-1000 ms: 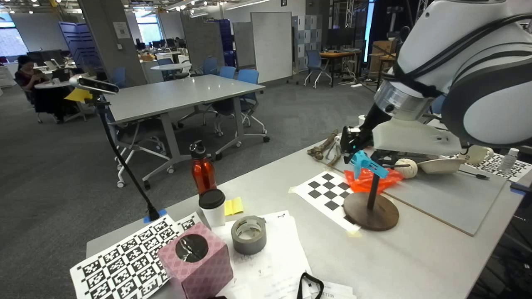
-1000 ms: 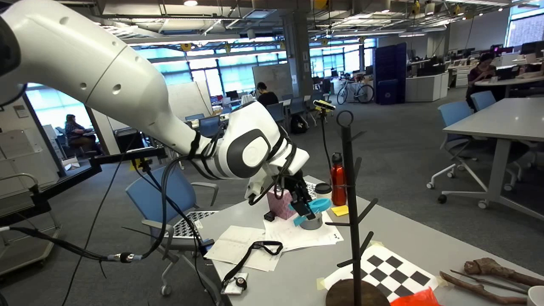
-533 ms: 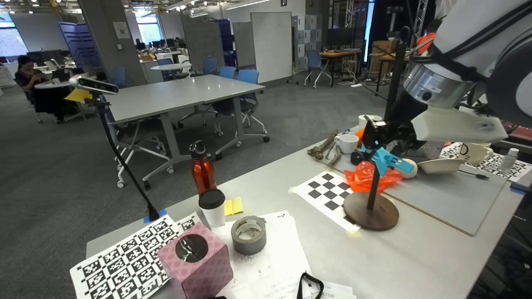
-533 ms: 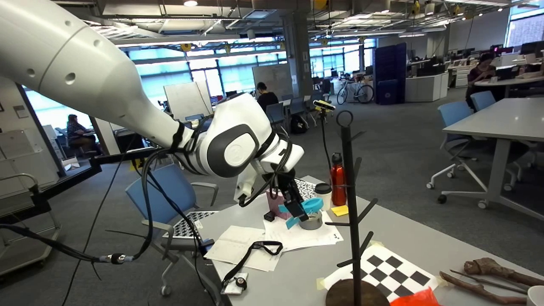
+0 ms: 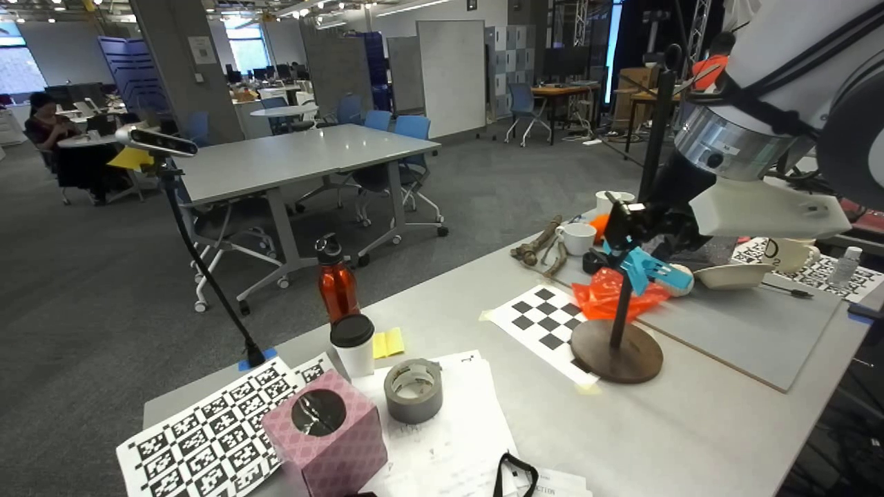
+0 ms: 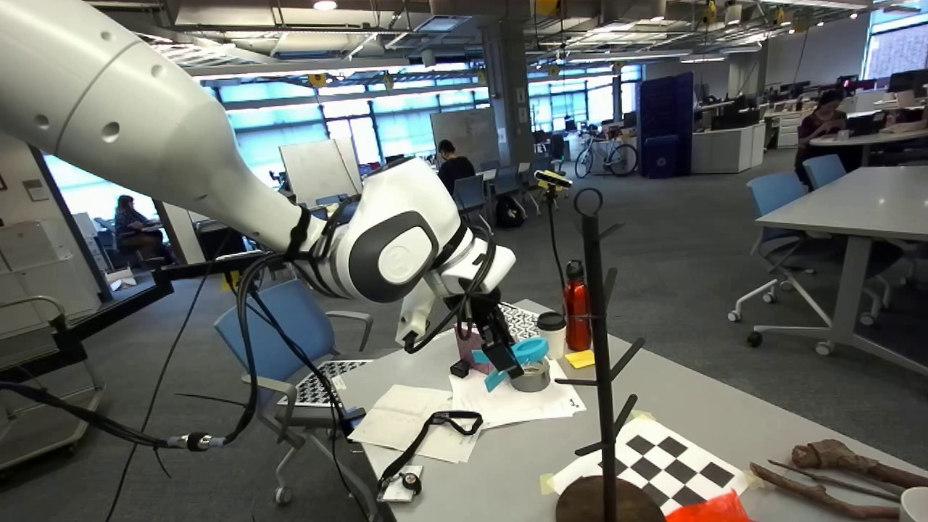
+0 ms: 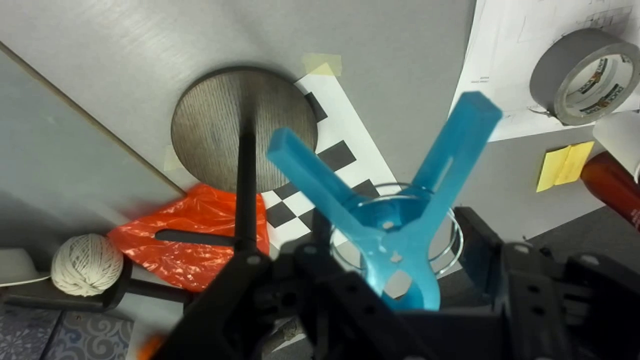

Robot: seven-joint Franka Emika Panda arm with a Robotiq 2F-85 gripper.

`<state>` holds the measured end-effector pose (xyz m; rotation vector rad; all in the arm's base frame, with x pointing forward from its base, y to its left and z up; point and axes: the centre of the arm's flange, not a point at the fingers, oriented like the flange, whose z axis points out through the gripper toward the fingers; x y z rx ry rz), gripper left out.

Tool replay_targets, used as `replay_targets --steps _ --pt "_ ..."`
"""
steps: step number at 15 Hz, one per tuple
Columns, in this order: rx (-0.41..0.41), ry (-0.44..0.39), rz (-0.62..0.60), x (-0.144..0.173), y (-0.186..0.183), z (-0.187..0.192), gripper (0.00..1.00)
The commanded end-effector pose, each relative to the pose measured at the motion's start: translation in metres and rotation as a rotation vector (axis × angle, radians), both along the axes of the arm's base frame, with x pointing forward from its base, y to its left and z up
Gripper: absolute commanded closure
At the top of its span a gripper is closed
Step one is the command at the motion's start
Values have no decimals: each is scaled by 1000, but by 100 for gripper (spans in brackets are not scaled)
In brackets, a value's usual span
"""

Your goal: Pick up the peg and hang it on the black stand

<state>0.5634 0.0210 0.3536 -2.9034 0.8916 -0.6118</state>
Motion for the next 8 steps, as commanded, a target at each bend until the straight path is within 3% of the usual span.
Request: replay_targets --steps 1,8 --pt "-21 0 -5 -3 -4 -6 63" --pt "-71 49 -20 -21 -26 -28 63"
